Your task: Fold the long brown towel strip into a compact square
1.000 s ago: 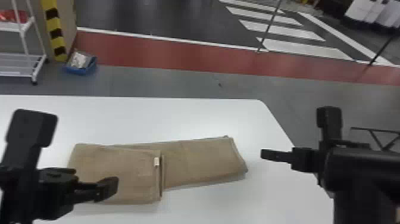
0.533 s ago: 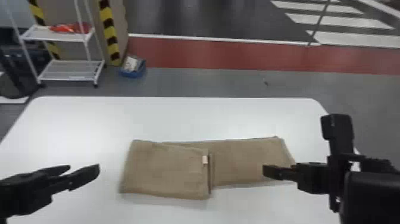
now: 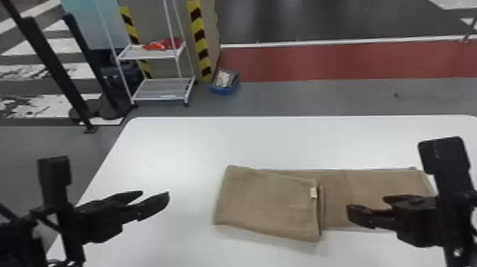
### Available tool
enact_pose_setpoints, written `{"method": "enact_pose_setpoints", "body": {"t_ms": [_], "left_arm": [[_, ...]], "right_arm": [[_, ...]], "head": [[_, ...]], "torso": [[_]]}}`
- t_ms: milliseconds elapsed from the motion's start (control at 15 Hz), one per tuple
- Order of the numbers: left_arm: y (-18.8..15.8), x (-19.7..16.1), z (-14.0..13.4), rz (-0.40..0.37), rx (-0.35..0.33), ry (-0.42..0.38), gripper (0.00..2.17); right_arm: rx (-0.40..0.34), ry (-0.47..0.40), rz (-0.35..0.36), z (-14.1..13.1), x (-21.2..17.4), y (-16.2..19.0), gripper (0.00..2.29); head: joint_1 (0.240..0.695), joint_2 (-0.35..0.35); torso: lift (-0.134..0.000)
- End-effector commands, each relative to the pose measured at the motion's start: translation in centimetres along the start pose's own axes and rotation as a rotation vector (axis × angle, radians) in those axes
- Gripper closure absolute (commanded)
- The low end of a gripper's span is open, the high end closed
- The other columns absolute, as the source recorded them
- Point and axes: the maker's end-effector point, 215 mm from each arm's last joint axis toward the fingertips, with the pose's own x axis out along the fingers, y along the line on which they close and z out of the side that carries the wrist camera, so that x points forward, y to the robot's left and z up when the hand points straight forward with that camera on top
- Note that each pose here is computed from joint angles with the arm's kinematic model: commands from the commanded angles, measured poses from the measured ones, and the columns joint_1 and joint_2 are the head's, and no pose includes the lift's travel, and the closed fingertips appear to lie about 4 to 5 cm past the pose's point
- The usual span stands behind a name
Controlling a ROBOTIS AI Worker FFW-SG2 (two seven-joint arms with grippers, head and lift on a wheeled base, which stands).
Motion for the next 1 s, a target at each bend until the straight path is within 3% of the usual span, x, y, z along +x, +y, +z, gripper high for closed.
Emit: {"method": "enact_pose_setpoints", "body": {"t_ms": [0, 533, 800, 933], "left_arm": [[0.1, 0.0, 0.1, -0.002, 0.006, -0.004, 0.13], [0.7, -0.6, -0.1, -0.01, 0.008, -0.014, 0.14], [0.4, -0.7, -0.1, -0.022, 0.017, -0.021, 0.14], [0.5, -0.8, -0.2, -0.022, 0.021, -0.018, 0.14]], "right_arm": [[-0.016, 0.027, 0.033, -0.9, 1.2, 1.8, 0.2], [-0.162, 0.012, 0.069, -1.2, 5.3, 4.0, 0.22], [-0.168, 0.006, 0.136, -2.2, 6.5, 5.9, 0.22], [-0.171, -0.001, 0.129, -2.5, 7.0, 5.8, 0.22]], "head": [[0.695, 0.171], [0.695, 0.228], [0.695, 0.255], [0.695, 0.271]], "torso": [[-0.125], [-0.125], [-0.125], [-0.125]]}}
